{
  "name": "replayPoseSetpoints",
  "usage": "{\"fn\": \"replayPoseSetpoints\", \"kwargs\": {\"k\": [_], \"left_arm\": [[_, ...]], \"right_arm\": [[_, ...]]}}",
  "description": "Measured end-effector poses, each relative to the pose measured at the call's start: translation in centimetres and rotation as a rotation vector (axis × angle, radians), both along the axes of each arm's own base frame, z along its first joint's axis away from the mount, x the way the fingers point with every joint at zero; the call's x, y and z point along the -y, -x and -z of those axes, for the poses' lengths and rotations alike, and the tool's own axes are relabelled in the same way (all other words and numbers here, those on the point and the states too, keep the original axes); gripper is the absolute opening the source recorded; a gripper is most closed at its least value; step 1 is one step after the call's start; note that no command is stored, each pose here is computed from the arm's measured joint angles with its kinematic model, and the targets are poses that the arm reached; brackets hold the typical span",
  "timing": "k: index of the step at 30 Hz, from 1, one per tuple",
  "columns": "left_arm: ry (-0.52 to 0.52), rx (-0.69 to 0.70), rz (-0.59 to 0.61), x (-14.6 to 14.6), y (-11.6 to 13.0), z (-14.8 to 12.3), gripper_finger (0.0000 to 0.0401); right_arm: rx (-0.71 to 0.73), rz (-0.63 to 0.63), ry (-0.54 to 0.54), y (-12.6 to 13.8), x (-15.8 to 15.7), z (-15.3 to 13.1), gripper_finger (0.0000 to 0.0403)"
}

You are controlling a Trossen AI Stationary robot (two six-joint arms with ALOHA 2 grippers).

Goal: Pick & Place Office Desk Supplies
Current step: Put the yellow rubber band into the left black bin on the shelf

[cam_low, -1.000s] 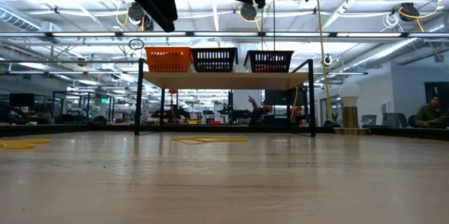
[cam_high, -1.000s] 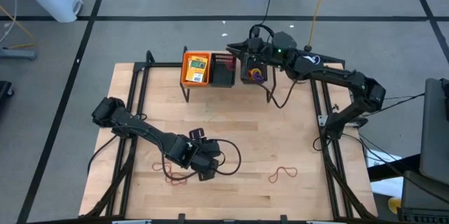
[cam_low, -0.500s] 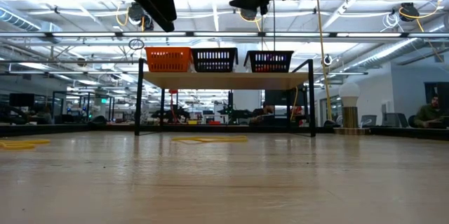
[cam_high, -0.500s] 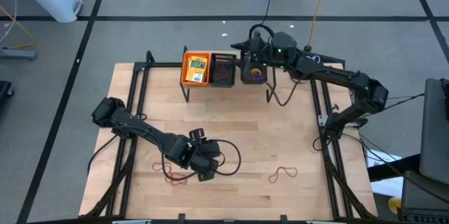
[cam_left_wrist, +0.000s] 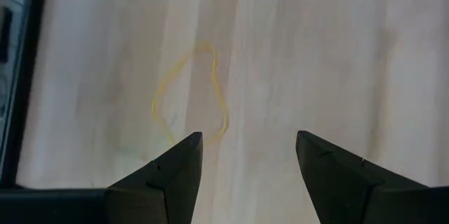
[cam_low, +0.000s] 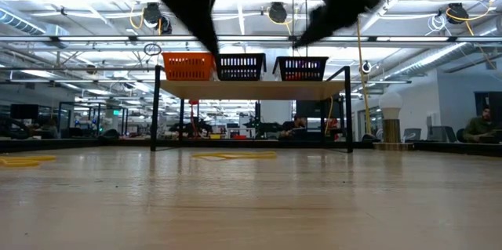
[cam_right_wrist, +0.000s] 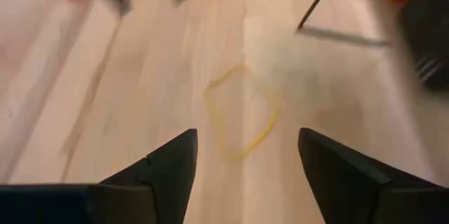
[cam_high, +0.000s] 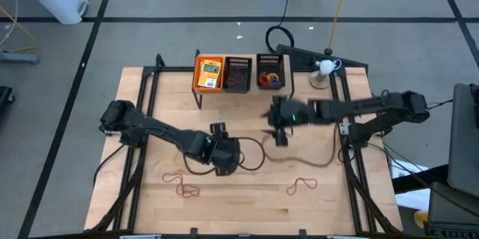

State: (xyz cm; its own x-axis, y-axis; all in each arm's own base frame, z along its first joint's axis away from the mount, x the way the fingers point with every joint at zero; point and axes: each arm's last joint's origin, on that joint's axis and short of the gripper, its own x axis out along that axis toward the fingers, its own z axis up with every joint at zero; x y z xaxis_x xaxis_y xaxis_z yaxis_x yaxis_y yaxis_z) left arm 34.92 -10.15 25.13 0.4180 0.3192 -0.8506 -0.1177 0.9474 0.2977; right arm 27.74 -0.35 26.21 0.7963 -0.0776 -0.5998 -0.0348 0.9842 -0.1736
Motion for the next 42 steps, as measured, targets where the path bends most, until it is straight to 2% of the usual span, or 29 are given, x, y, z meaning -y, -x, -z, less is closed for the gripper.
{"fn": "replayPoseSetpoints", "kwargs": {"k": [2, 6, 12, 17, 21, 25, 28, 35, 42], "left_arm": [[-0.014, -0.052, 0.006, -0.8, 0.3, 1.6, 0.0225], [-0.008, -0.079, 0.039, -1.6, 0.8, 4.9, 0.0225], [0.009, 0.111, 0.106, -1.4, 0.9, 8.9, 0.0225], [0.054, 0.258, 0.065, -2.7, 2.0, 11.8, 0.0225], [0.140, 0.393, 0.053, -3.9, 2.7, 12.5, 0.0225], [0.158, 0.490, 0.080, -4.8, 3.1, 12.5, 0.0225], [0.161, 0.475, 0.058, -5.9, 3.5, 13.1, 0.0225], [0.240, 0.432, -0.003, -8.0, 4.5, 14.5, 0.0225], [0.285, 0.420, -0.059, -9.6, 5.3, 15.3, 0.0225]], "right_arm": [[-0.001, 0.004, 0.001, 1.0, -1.7, 2.4, 0.0233], [0.095, -0.029, -0.114, 2.8, -4.1, 6.4, 0.0227], [0.371, -0.086, -0.258, 5.5, -5.7, 9.8, 0.0228], [0.510, -0.104, -0.304, 7.5, -5.4, 10.7, 0.0228], [0.528, -0.117, -0.279, 8.0, -5.3, 11.0, 0.0226], [0.524, -0.143, -0.214, 8.1, -5.3, 11.1, 0.0226], [0.528, -0.148, -0.196, 8.1, -5.3, 11.1, 0.0225], [0.495, -0.143, -0.179, 8.0, -5.3, 11.6, 0.0219], [0.448, -0.093, -0.145, 7.7, -5.1, 12.6, 0.0215]]}}
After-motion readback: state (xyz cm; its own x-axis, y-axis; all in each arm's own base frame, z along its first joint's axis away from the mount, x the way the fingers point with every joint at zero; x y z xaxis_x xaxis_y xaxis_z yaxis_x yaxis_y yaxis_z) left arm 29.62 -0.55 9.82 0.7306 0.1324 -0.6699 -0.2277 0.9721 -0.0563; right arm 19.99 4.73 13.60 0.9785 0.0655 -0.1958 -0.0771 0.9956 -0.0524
